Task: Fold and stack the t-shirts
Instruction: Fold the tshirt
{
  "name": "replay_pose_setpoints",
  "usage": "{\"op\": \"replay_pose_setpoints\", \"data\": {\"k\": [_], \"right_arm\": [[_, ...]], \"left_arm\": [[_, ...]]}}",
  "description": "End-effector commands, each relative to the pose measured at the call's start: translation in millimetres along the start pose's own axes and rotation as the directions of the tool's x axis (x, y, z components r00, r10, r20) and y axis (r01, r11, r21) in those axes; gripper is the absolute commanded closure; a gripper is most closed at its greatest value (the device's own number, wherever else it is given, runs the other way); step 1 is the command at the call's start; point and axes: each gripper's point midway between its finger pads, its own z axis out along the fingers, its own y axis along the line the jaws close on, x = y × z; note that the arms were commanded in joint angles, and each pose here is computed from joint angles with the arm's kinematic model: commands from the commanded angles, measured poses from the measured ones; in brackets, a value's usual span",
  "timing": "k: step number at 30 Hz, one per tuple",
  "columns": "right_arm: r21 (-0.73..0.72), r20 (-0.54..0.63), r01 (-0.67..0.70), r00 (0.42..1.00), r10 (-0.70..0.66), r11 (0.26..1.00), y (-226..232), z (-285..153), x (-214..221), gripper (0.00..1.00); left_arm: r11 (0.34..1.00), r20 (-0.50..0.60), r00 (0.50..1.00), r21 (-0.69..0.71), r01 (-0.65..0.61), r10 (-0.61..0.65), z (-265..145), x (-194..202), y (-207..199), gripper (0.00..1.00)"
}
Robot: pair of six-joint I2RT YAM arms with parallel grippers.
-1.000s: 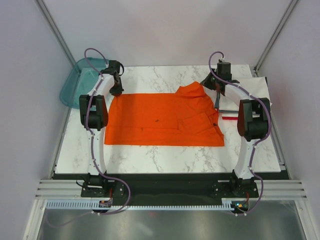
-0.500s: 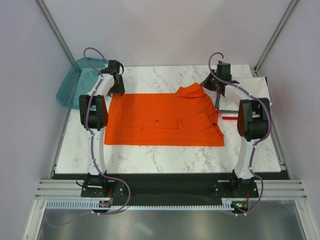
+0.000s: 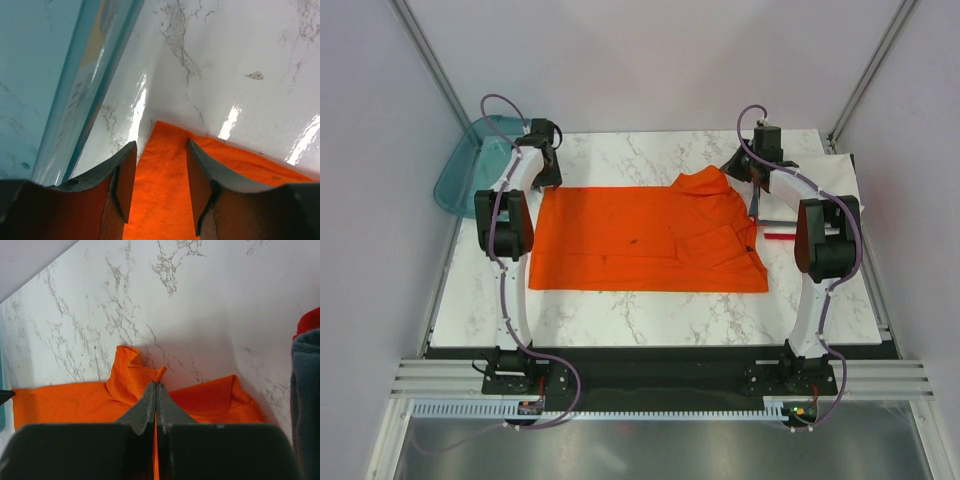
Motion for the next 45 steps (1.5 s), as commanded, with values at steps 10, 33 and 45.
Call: {"op": "replay_pose_setpoints", "data": {"k": [10,33,45], "right_arm": [[-0.054,0.06,0.014,0.998,-0.01,0.998,19.2,-13.7,-24.3,1.0],[-0.078,0.067,0.013,0.998,-0.007,0.997,28.3,-27.0,-29.1,1.0],[-0.1,0.079,0.012,0.997,-0.004,0.995,38.5,-54.8,-30.8,1.0]], "left_arm": [[0.998,-0.013,0.999,0.034,0.046,-0.046,10.8,-2.1,-5.1,0.62],[0.999,0.052,0.999,-0.032,-0.002,0.003,-10.8,-16.7,13.2,0.98],[0.999,0.204,0.979,0.027,0.021,-0.026,-43.5,-26.4,10.3,0.98]]}}
